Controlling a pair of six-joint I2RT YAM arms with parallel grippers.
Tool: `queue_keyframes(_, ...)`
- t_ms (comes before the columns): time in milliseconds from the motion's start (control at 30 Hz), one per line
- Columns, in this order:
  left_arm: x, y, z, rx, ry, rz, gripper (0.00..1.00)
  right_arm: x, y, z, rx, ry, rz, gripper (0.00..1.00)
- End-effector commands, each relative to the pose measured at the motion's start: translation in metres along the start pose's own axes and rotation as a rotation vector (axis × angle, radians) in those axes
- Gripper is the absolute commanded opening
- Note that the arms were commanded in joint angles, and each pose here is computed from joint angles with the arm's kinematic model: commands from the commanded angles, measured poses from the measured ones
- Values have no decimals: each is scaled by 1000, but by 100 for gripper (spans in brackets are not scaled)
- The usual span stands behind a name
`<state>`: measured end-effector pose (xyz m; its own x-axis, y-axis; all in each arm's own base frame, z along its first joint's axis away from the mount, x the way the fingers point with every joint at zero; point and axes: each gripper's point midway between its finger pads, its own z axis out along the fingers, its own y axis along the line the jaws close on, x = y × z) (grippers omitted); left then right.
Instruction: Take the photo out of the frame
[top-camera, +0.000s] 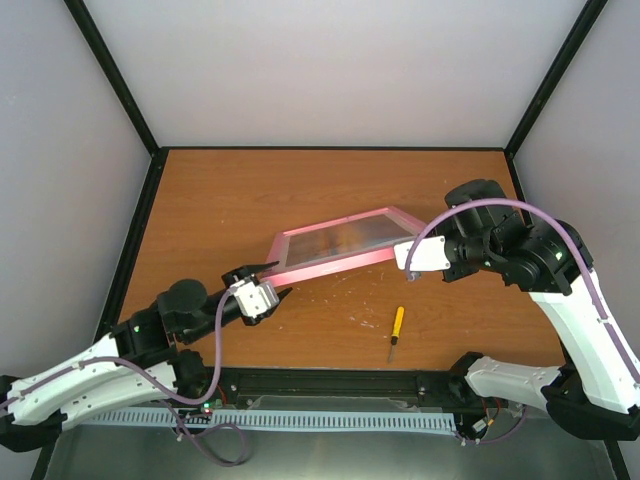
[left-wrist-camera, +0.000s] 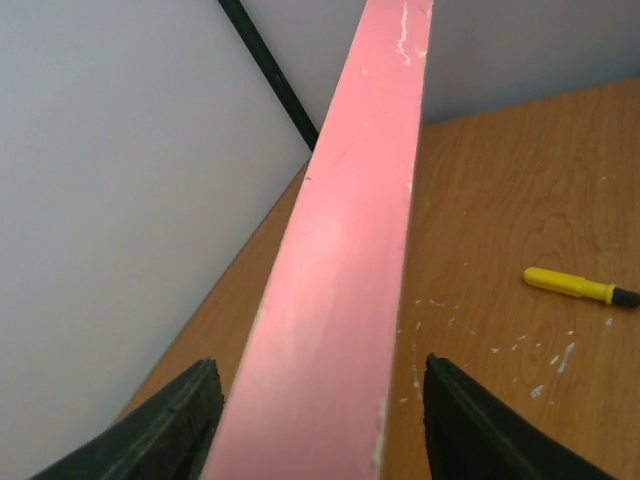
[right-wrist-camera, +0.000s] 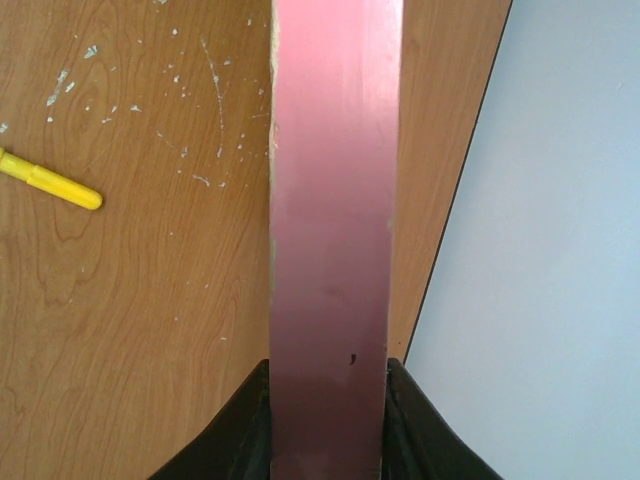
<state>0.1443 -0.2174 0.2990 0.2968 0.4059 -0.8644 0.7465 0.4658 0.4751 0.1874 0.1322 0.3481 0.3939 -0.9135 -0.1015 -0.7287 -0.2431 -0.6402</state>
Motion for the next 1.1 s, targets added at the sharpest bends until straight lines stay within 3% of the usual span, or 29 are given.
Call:
queue_keyframes(0,-1,2,3,-2,6,56,51,3,-11,-10,73,8,-10,3)
queue_keyframes(333,-18,5,-5,20,-32,46,13,3,-9,1,79,9,2,3)
queue_keyframes(367,-20,5,-5,23,-35,45,12,3,-10,2,87,8,6,6)
queue_keyframes(433,-26,5,-4,29,-49,46,11,1,-10,5,88,1,14,29)
queue_keyframes(500,-33,5,-2,42,-63,53,11,-4,-10,7,80,-26,30,43)
queue_keyframes(667,-47,4,13,64,-78,81,11,-28,-14,11,33,-143,63,54)
queue_keyframes(900,-58,5,43,47,-95,79,11,-59,-11,17,-65,-268,106,55)
queue_keyframes(1067,-71,7,59,43,-136,65,11,-66,-7,23,-102,-287,113,42)
